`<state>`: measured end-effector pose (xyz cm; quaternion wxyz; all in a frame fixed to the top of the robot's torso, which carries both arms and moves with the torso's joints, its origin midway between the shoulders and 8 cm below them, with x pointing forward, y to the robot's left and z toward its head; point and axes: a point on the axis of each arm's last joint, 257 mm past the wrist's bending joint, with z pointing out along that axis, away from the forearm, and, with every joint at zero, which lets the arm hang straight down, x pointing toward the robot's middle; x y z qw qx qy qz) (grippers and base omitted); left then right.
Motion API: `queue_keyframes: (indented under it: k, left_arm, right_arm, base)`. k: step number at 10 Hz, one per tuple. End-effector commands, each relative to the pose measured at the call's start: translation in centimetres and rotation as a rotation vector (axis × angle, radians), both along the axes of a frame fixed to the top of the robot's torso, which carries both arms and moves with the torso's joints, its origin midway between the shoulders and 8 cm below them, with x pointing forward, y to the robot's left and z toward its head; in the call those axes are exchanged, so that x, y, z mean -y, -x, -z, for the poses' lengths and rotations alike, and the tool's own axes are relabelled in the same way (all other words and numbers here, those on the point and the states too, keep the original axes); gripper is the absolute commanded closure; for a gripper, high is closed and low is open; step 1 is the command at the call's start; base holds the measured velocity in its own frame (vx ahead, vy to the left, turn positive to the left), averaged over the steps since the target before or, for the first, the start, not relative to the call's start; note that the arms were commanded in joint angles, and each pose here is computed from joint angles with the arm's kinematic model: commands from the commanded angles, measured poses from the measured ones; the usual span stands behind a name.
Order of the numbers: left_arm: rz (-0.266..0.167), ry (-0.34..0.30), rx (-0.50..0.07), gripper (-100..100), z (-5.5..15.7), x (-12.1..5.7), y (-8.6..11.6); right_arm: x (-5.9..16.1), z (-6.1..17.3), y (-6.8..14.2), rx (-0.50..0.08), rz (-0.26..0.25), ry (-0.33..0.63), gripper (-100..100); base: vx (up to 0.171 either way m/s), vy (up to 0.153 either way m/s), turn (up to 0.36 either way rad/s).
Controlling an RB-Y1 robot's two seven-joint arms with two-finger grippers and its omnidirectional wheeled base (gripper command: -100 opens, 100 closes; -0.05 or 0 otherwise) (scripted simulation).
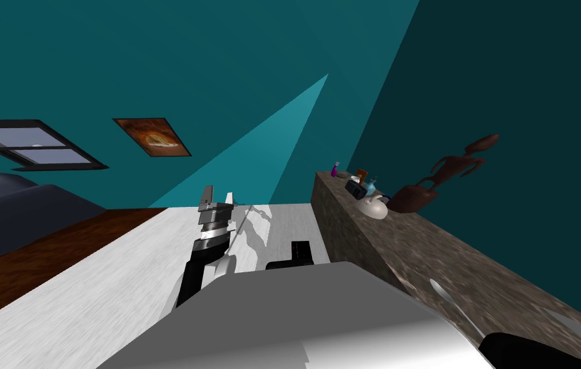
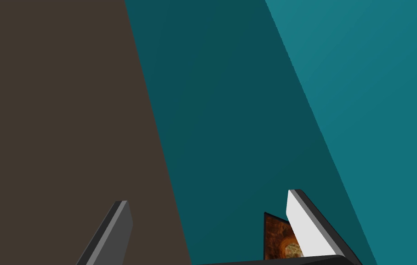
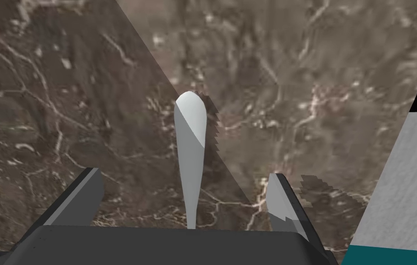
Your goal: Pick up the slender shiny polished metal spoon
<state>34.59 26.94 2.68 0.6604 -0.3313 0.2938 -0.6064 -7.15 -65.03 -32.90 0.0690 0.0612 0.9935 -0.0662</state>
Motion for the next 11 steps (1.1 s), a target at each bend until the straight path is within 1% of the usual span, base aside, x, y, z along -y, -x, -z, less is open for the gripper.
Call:
queue_keyframes:
  k: [1,7,8,9,10,11]
  left_arm:
    - [0.000,0.000,0.000,0,0.0,0.0,0.0]
    - [0.000,0.000,0.000,0,0.0,0.0,0.0]
    - [0.000,0.000,0.000,0,0.0,0.0,0.0]
    - [0.000,0.000,0.000,0,0.0,0.0,0.0]
    - [0.000,0.000,0.000,0,0.0,0.0,0.0]
    - [0.000,0.000,0.000,0,0.0,0.0,0.0]
  right_arm:
    - [0.0,0.0,0.1,-0.004,-0.002,0.000,-100]
    - [0.0,0.0,0.3,-0.011,-0.006,0.001,-100]
    - [0.0,0.0,0.3,-0.011,-0.006,0.001,0]
    - [-0.3,0.5,2.0,-0.029,-0.020,-0.022,-100]
    - [0.1,0.6,1.9,-0.026,-0.020,-0.027,-100]
    - [1.4,0.3,1.0,-0.010,-0.022,-0.002,-100]
  base:
    - [0.004,-0.011,0.030]
    - [0.008,-0.004,0.007]
    - [0.000,0.000,0.000]
    - [-0.004,0.025,-0.047]
    - [-0.007,0.044,-0.022]
    - [-0.003,0.027,0.006]
